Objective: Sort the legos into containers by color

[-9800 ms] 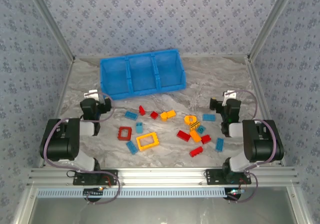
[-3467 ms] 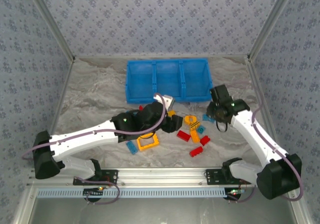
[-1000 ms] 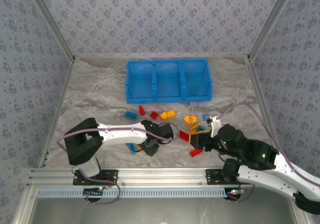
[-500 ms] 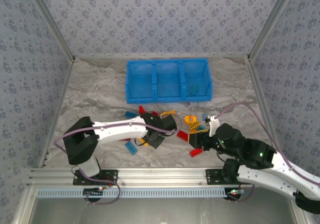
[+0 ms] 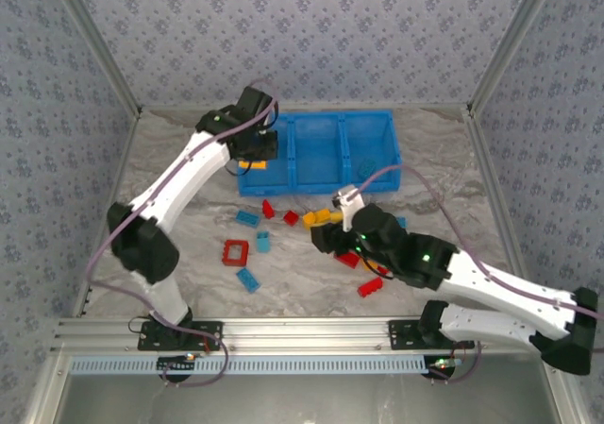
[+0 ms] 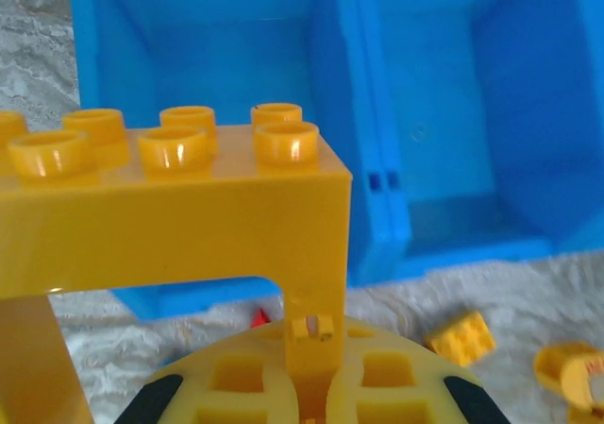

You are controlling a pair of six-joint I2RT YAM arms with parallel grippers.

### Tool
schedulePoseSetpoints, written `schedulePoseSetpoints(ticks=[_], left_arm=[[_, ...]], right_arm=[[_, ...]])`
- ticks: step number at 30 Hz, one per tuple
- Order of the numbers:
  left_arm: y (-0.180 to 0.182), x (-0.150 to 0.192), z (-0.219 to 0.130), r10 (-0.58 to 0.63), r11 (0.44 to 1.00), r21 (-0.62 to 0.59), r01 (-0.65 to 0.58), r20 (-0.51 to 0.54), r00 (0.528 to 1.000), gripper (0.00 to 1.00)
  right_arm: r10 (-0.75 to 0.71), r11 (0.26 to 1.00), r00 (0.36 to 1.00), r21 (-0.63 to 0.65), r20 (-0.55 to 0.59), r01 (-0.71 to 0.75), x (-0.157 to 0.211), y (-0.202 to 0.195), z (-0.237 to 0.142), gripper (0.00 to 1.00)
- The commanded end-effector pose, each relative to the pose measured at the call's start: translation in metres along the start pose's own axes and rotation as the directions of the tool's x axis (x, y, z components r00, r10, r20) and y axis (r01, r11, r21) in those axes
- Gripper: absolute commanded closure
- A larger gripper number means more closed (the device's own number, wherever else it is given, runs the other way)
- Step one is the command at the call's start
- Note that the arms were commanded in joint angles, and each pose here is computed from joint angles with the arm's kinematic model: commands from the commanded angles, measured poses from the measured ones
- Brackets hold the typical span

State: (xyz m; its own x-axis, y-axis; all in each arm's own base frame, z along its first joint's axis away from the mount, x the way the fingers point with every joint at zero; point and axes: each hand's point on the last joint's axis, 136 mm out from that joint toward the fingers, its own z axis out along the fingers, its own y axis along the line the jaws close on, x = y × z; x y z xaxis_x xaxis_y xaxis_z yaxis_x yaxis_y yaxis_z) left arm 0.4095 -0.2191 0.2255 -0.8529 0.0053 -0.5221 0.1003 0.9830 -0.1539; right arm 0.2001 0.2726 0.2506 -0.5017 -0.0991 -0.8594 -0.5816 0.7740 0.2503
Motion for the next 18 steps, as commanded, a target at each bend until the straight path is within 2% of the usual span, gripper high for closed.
schedulePoseSetpoints(ticks=[1, 6, 18], left_arm=[[0.006, -0.020, 0.031, -0.045, 0.999, 0.005, 0.045, -0.030, 0.999, 1.00], [0.018, -0.037, 0.082, -0.120, 0.993, -0.018, 0.119, -0.080, 0.990, 1.00], [0.018, -0.047, 0.149, -0.151, 0.988, 0.008, 0.152, -0.099, 0.984, 1.00]], right_arm=[[-0.097, 0.994, 0.973, 0.075, 0.210, 0.082, -0.055, 0.002, 0.008, 0.39], [-0.102, 0.988, 0.971, 0.134, 0.218, 0.074, -0.068, -0.002, 0.029, 0.39], [-0.052, 0.989, 0.978, 0.143, 0.202, 0.023, -0.054, -0.013, 0.032, 0.38]])
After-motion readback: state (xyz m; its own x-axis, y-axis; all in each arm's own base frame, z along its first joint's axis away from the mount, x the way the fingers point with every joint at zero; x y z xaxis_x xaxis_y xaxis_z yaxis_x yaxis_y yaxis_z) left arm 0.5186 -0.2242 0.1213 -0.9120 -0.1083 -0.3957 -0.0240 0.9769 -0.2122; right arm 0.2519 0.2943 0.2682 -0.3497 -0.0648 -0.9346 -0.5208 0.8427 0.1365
